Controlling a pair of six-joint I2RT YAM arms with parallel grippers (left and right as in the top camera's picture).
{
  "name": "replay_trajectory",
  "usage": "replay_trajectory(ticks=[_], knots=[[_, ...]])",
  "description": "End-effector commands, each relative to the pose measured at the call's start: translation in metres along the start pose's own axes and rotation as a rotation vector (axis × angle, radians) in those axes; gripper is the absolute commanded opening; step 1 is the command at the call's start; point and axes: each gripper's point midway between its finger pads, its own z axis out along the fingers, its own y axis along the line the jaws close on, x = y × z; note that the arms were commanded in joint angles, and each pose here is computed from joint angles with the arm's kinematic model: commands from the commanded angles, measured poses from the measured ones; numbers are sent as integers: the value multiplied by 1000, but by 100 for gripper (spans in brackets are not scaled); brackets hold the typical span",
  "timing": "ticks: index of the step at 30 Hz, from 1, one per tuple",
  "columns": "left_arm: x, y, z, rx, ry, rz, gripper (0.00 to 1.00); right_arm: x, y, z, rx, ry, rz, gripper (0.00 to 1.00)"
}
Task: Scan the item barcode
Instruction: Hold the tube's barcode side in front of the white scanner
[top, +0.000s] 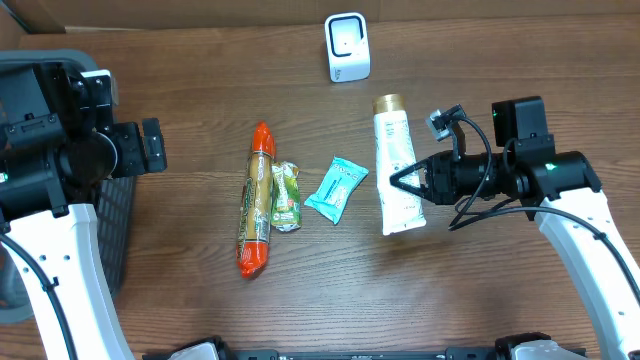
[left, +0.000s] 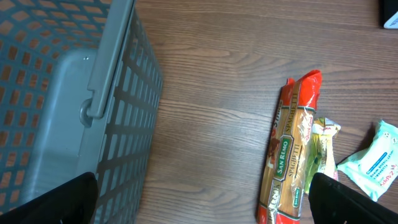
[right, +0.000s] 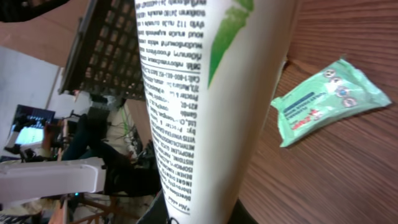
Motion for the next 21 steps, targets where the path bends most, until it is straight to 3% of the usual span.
replay_trajectory(ticks=[1,4,10,17,21], knots=[[-3,1,-2,-9,-11,17,100,-12,28,-9,-81,-37,-81,8],[-3,1,-2,-9,-11,18,99,-15,26,-10,-71,-46,-90,5],[-3,1,-2,-9,-11,18,100,-52,-10,-21,217,-121,-14,4],[-3,1,-2,-9,-11,18,100,-129,-38,-34,486,-96,-58,3],[-3,1,-2,-9,-11,18,100,-172,-79,-19,736,-82,-108,3]])
